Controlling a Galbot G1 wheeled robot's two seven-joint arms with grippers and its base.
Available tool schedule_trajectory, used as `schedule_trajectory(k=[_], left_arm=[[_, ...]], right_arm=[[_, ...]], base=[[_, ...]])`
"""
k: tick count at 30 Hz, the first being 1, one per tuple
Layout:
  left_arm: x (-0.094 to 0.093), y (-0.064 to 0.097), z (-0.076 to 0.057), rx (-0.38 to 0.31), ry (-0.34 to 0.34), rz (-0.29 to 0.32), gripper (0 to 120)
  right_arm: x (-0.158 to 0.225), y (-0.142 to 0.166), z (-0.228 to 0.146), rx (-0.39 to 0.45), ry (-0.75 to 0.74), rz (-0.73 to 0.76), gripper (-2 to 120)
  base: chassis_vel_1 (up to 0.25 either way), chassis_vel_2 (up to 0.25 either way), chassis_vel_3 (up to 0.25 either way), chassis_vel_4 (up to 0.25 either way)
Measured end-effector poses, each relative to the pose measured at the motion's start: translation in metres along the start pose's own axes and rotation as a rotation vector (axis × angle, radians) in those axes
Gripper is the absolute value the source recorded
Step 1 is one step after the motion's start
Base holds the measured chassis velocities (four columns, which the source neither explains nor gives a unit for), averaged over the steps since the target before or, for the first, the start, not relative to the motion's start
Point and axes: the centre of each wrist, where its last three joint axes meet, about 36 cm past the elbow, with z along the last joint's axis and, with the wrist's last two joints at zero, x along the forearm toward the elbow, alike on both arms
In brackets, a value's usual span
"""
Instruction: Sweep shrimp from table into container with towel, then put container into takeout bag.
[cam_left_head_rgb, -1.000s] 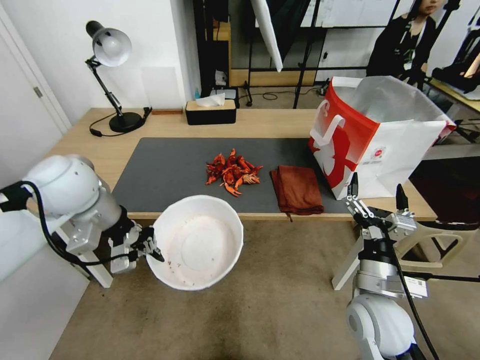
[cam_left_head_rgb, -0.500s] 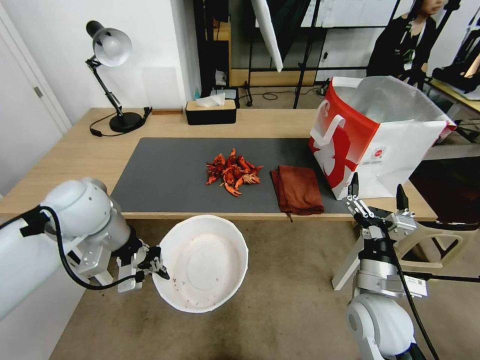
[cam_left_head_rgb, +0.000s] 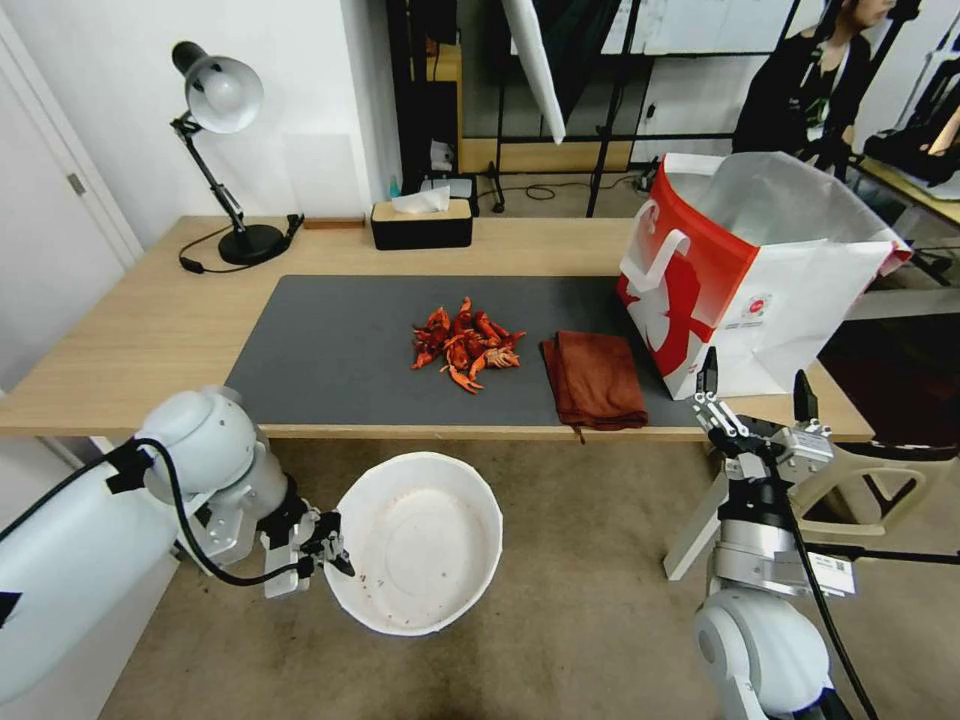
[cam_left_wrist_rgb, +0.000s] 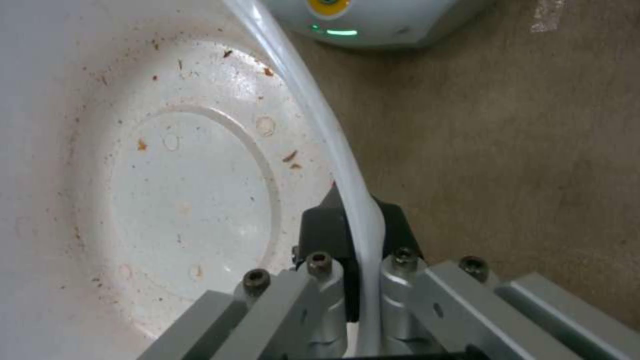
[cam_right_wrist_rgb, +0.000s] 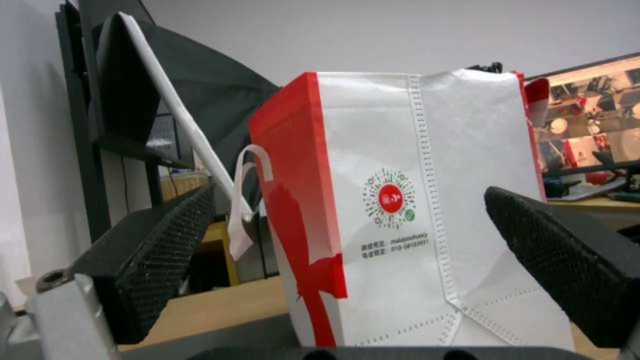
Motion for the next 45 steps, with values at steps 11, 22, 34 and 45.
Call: schedule_trajectory(k=[11,22,34,45], left_arm=[[-0.020,0.007,0.022,0.032,0.012,0.001,0],[-0.034,0.018,0.031,0.026,0.007,0.012,0],[-0.045,0.042,0.046,0.012,0.029,0.014,0],[-0.051,0.047,0.059,0.024,0.028,0.030,0]], right_arm=[[-0.001,-0.001,0.000,0.000,0.002,0.000,100],[-0.002,-0.002,0.002,0.002,0.006,0.004,100],[0.000,-0.002,0.004,0.005,0.014,0.002,100],[-0.001,-0.001,0.008,0.012,0.031,-0.009,100]], base=[[0.000,0.000,0.000,0.000],[0.000,0.000,0.000,0.000],[0.000,0.000,0.000,0.000],[0.000,0.000,0.000,0.000]])
